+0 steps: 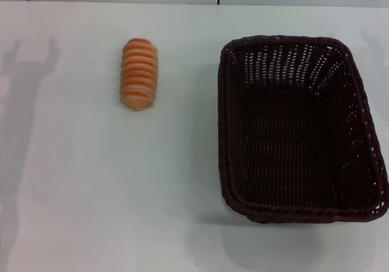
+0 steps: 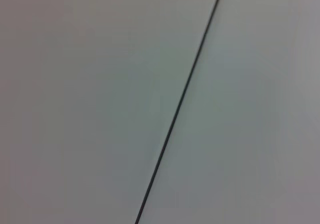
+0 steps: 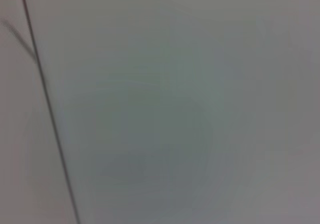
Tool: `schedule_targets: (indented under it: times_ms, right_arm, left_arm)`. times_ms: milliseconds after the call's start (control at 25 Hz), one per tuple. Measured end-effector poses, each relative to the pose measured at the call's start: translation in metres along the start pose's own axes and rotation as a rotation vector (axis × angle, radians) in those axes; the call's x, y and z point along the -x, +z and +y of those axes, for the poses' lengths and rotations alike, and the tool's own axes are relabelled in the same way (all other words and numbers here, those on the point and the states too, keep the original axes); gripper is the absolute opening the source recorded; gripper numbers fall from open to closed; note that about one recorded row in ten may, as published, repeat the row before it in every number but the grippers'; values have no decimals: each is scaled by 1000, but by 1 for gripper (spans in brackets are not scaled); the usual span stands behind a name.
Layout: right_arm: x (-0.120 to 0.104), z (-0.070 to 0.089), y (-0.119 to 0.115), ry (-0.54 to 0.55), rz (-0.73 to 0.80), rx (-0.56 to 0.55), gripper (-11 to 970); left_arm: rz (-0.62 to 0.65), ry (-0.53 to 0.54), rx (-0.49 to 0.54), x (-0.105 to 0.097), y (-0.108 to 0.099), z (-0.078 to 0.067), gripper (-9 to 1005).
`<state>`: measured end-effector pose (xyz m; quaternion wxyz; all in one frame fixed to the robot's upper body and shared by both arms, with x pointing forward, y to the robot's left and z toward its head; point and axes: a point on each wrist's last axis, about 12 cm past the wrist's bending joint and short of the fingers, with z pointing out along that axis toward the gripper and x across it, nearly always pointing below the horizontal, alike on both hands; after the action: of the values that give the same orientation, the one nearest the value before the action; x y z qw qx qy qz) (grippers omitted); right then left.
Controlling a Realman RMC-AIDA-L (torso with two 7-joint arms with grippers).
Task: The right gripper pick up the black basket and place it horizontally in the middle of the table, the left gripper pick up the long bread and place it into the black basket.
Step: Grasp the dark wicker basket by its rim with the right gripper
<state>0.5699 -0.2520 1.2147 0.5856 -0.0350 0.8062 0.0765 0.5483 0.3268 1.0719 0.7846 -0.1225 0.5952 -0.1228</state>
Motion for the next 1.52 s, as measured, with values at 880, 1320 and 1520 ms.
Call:
schedule_targets:
  times_ms: [880, 1320, 1520]
  right_arm:
    - [-10, 18, -11, 75, 599, -20, 760]
    - [-36, 20, -1, 145, 700, 21, 760]
    - [-39, 23, -1, 143, 717, 25, 761]
  left_arm:
    - [-31, -14, 35, 6, -3, 10, 862]
    - [-35, -4, 29, 8, -1, 11, 862]
    - [-37, -4, 27, 9, -1, 11, 862]
